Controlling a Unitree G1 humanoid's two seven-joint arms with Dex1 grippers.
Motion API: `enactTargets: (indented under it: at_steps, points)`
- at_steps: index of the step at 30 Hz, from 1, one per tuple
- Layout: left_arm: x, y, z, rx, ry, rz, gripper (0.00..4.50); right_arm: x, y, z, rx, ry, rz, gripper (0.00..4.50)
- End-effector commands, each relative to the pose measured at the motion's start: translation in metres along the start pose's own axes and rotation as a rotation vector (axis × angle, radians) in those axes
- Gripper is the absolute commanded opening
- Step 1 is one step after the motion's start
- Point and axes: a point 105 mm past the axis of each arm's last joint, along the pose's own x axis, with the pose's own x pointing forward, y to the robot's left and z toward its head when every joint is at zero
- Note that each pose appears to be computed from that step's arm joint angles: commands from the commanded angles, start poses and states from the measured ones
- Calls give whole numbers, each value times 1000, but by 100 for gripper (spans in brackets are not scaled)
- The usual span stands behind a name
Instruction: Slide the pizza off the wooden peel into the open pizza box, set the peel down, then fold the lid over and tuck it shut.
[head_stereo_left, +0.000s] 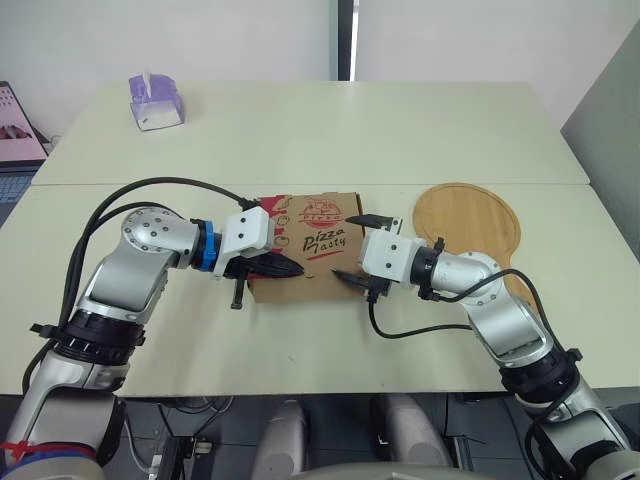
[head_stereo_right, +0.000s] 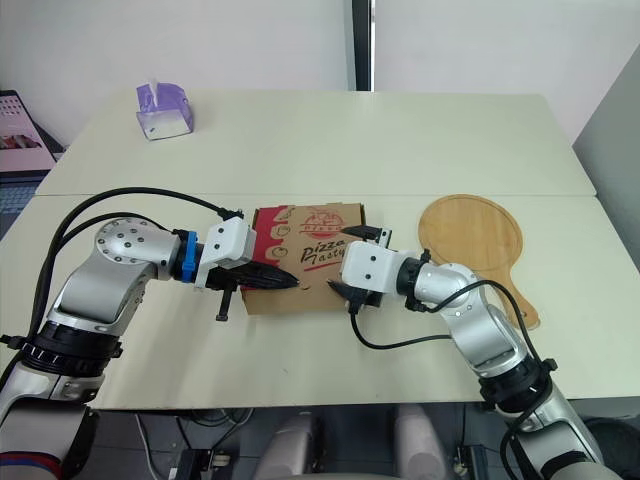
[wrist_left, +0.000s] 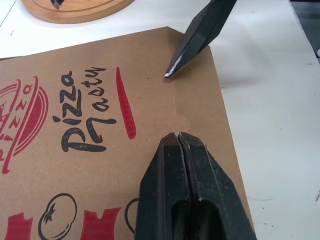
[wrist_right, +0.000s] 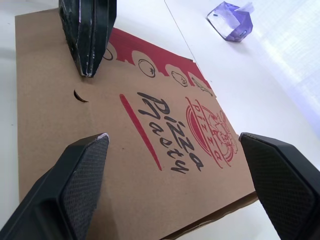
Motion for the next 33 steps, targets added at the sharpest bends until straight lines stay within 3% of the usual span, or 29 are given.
enactTargets:
  at_steps: [1,15,33]
  points:
    - [-22,17,14,29,-25,105,0,-13,-6,22,41,-95,29,448]
    - [-62,15,-13,-45,33,305,0,-28,10,8,30,-21,187,448]
    - [-43,11,-4,-21,-2,270,0,-13,15,-8,-156,50,173,448]
